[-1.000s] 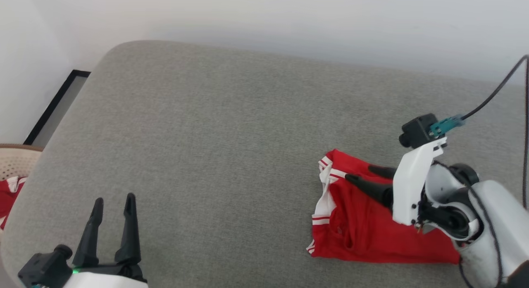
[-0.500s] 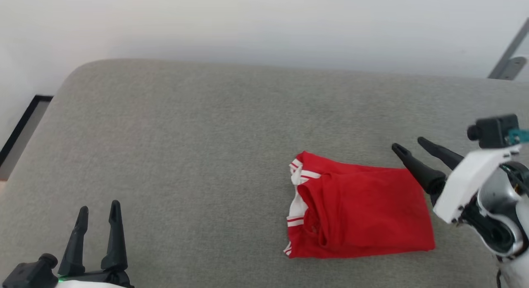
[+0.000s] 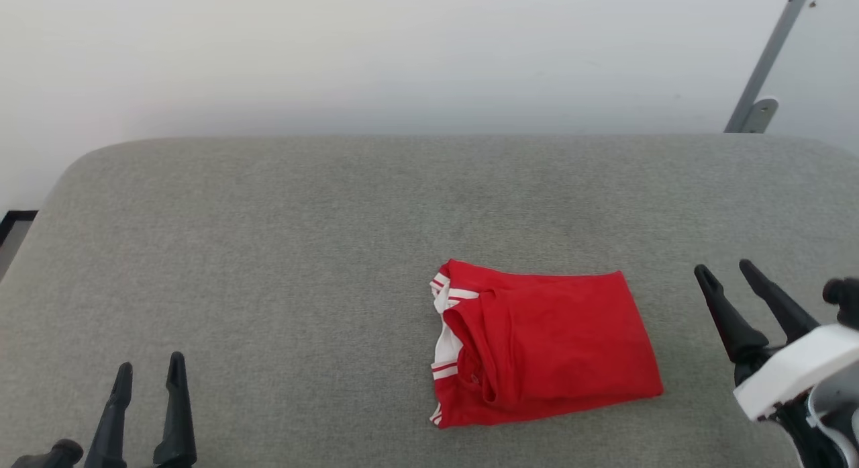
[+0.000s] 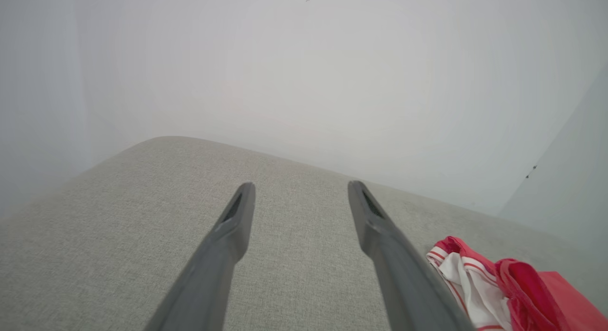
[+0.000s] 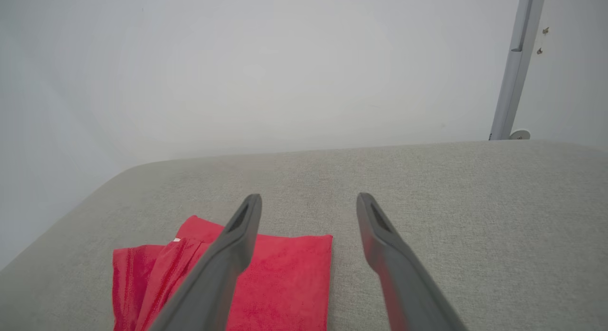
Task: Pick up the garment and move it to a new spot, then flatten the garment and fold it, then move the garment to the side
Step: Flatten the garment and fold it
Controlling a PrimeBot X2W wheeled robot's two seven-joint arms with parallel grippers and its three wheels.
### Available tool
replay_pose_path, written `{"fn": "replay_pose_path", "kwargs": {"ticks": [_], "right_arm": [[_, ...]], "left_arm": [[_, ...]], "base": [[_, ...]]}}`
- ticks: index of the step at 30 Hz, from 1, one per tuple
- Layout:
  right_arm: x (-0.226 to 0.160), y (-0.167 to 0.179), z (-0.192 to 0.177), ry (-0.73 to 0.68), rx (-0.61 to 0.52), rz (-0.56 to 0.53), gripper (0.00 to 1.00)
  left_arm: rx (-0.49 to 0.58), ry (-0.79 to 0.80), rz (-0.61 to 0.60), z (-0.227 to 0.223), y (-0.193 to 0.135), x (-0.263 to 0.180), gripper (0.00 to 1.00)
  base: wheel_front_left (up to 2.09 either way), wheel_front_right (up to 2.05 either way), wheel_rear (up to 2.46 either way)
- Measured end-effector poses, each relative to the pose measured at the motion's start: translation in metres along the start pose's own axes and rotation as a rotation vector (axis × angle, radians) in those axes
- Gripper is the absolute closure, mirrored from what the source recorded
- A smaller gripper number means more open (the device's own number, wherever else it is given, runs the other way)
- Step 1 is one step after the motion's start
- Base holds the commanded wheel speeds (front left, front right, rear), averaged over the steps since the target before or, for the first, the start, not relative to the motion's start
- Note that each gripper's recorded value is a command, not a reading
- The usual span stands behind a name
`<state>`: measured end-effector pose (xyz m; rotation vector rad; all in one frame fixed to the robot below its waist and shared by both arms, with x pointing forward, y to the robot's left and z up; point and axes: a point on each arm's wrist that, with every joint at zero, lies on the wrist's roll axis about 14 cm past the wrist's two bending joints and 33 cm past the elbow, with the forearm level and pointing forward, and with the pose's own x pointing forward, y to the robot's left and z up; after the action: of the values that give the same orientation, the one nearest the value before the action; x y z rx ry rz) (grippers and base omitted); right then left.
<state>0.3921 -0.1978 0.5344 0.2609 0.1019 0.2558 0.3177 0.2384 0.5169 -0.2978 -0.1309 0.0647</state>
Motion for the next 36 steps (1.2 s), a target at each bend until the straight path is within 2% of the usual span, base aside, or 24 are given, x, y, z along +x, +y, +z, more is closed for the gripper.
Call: {"fn": "replay_pose_path", "kwargs": {"ticks": [8, 18, 30, 36], "right_arm": [[-0.023, -0.019, -0.011, -0.075, -0.005, -0.087, 0.00], [-0.036, -0.024, -0.015, -0.161, -0.037, -0.130, 0.00], [-0.041, -0.012, -0.035, -0.141, -0.062, -0.129, 0.00], [-0.041, -0.007, -0.032, -0.154, -0.076, -0.120, 0.00]], "left_arm": [[0.012, 0.006, -0.011, -0.001, -0.002, 0.002, 0.00], [0.022, 0.016, -0.022, -0.004, -0.004, 0.004, 0.00], [0.045, 0.026, -0.047, -0.007, -0.010, 0.003, 0.00], [0.055, 0.029, -0.045, -0.007, -0.008, 0.001, 0.00]], "base": [[0.00, 0.00, 0.00], [0.00, 0.00, 0.00], [0.00, 0.00, 0.00], [0.00, 0.00, 0.00]]}}
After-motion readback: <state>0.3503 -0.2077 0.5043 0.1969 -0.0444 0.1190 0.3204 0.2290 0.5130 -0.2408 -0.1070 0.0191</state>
